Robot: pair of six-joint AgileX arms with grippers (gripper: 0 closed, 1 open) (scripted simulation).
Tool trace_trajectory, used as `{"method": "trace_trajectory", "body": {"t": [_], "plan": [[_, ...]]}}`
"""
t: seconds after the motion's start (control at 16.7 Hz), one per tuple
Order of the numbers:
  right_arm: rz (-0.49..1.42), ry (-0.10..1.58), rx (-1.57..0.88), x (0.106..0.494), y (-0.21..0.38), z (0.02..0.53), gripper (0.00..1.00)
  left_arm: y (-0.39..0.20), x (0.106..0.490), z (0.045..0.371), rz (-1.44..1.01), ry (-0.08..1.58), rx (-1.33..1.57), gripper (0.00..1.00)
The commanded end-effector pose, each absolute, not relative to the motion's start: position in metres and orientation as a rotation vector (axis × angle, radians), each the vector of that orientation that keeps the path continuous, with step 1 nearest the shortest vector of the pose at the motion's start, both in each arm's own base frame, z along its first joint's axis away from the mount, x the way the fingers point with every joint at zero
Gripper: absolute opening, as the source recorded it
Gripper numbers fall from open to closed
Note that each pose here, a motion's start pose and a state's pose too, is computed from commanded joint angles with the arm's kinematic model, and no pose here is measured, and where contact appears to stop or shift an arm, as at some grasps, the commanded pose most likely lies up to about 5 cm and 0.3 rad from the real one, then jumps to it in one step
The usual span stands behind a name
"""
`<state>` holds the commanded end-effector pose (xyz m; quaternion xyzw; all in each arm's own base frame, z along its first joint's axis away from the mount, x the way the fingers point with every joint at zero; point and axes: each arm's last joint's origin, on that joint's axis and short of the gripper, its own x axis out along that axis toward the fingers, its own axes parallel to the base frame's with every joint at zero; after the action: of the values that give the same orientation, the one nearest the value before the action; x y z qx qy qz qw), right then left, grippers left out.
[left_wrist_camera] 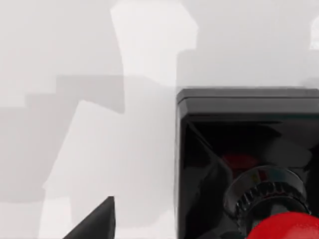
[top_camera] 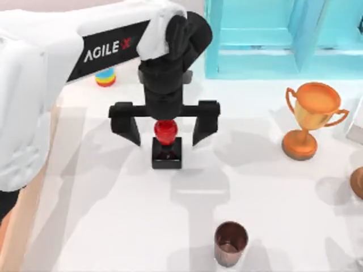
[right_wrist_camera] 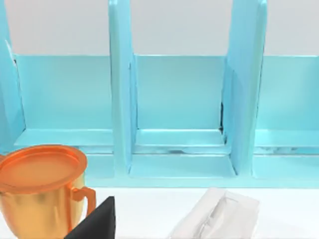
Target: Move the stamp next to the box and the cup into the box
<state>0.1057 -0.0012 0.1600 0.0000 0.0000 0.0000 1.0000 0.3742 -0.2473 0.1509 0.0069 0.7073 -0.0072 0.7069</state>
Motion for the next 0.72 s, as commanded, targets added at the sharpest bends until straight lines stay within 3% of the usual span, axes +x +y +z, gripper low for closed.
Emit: {"method": "trace_trajectory", "body": {"t": [0.24,0.72], "plan": [[0.0,0.0,0.0,0.1057,-0.0012,0.16,1.0,-0.2472,0.3739,0.1491,-0.016,1.571,0.015,1.0],[0.0,0.0,0.0,0.1057,-0.0012,0.16,1.0,-0.2472,0.3739,0.1491,-0.016,1.571,0.015,0.4]]}}
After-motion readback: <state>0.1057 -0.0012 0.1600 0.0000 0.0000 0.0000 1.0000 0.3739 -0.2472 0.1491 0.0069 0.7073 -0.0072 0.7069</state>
